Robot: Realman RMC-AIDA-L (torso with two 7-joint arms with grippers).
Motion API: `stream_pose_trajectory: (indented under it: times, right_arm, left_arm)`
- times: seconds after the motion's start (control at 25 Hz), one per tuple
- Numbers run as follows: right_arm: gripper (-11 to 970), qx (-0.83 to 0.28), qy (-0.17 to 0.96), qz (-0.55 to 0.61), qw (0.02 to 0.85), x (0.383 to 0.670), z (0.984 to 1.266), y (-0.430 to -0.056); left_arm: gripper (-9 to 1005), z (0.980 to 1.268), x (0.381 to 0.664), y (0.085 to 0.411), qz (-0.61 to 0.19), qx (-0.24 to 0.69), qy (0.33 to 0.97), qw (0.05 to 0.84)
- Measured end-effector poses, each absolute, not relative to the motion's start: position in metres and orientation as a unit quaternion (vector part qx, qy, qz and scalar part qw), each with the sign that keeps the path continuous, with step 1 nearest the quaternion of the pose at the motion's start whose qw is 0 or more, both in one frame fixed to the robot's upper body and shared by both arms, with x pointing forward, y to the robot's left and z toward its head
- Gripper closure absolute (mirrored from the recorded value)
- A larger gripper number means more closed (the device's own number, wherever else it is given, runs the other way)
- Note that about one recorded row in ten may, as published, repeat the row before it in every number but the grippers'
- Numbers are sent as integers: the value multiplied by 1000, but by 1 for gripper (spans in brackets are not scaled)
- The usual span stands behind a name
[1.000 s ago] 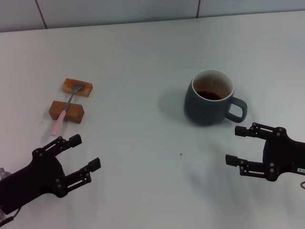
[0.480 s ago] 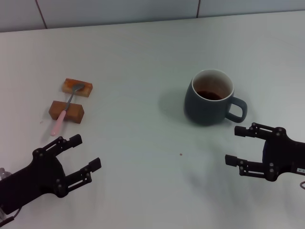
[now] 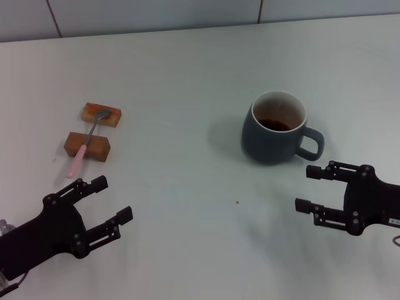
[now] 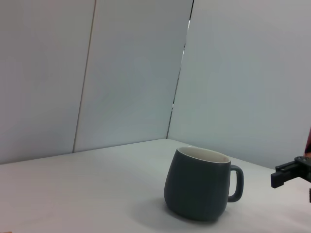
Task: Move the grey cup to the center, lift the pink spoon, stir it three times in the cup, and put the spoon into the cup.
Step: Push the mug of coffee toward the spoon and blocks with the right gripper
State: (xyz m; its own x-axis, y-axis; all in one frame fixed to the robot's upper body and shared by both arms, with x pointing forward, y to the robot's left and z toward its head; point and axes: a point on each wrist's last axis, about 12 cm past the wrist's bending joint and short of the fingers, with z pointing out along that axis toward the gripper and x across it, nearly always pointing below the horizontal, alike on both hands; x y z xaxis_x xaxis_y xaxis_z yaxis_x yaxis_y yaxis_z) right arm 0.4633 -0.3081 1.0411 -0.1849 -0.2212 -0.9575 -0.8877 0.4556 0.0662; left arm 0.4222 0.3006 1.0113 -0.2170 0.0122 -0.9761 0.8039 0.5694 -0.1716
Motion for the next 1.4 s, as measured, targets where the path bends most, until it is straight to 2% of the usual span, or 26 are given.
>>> stream_pose_trajectory:
  times: [0.44, 0.68, 0.88, 1.08, 1.4]
  right_arm:
    - [451, -373, 699, 332, 512, 470, 1045, -312]
    - [695, -369, 694, 327, 525, 470, 1047, -313]
    - [871, -339, 663, 290, 601, 469, 1057, -326]
    - [871, -324, 645, 190, 665, 473, 1063, -344]
    - [872, -380, 651, 40, 656, 504, 1065, -357]
  left_arm:
    - [199, 1012, 424, 300, -358, 295, 692, 553]
    - [199, 1011, 424, 300, -358, 295, 692, 553]
    - [199, 1012, 424, 300, -358, 295, 692, 553]
    - [199, 1012, 425, 300, -357, 293, 691, 556]
    - [199, 1012, 426, 300, -359, 290, 693, 554]
